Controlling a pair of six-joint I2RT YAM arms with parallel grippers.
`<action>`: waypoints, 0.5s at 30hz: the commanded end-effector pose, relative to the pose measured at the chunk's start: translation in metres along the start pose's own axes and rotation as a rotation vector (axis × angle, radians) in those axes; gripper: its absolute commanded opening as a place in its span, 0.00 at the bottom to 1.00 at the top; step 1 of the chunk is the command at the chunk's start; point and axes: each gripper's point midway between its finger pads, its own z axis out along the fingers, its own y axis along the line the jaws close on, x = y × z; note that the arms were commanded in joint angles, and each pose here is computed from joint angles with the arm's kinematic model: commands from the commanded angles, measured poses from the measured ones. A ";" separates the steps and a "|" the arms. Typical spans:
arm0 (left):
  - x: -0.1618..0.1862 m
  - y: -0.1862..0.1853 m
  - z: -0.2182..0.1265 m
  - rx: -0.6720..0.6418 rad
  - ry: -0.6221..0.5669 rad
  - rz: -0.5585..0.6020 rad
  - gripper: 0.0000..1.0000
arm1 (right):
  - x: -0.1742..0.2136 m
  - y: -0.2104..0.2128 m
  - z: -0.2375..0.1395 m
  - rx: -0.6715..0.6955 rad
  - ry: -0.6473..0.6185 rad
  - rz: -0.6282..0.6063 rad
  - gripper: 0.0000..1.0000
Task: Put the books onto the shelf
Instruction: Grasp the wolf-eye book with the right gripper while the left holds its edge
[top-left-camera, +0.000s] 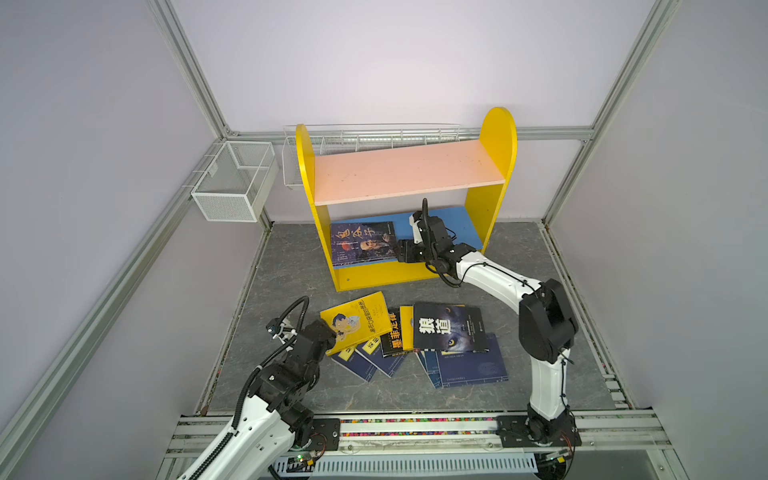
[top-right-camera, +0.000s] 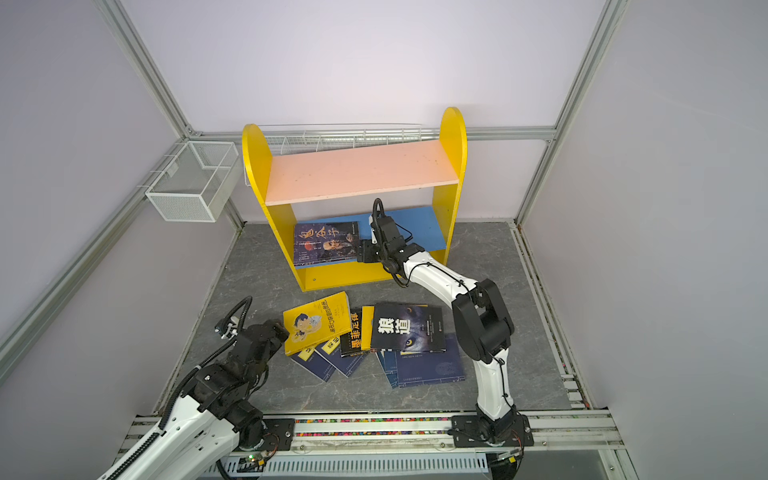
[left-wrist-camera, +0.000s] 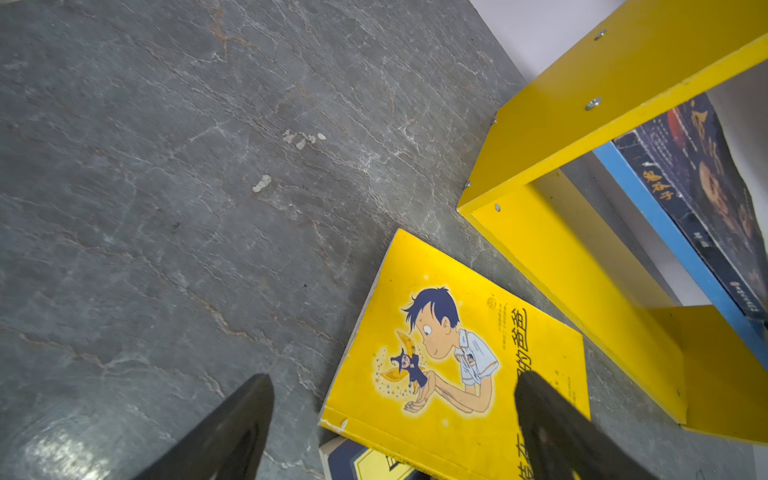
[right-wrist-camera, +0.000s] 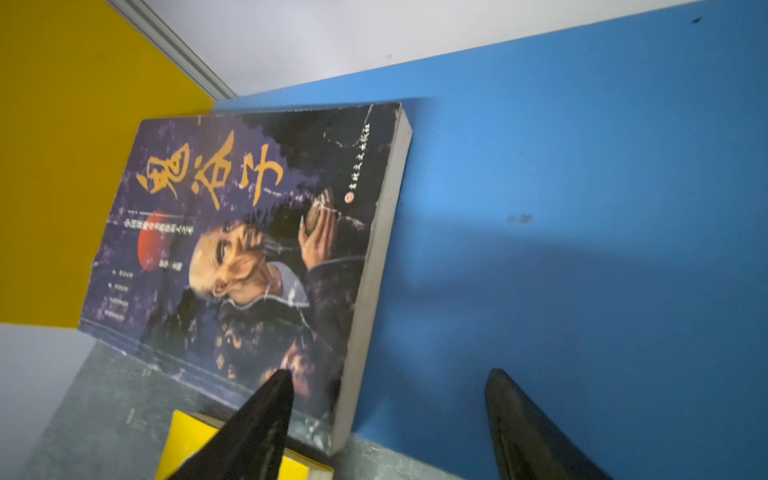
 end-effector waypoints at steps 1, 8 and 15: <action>-0.003 -0.023 0.001 0.081 0.003 0.072 0.91 | 0.002 0.006 -0.040 0.003 -0.014 -0.139 0.76; 0.032 -0.093 0.013 0.307 0.150 0.327 0.92 | 0.069 -0.012 -0.114 0.016 0.144 -0.052 0.76; 0.115 -0.179 -0.010 0.591 0.333 0.766 0.93 | 0.163 -0.077 -0.182 0.179 0.337 0.177 0.77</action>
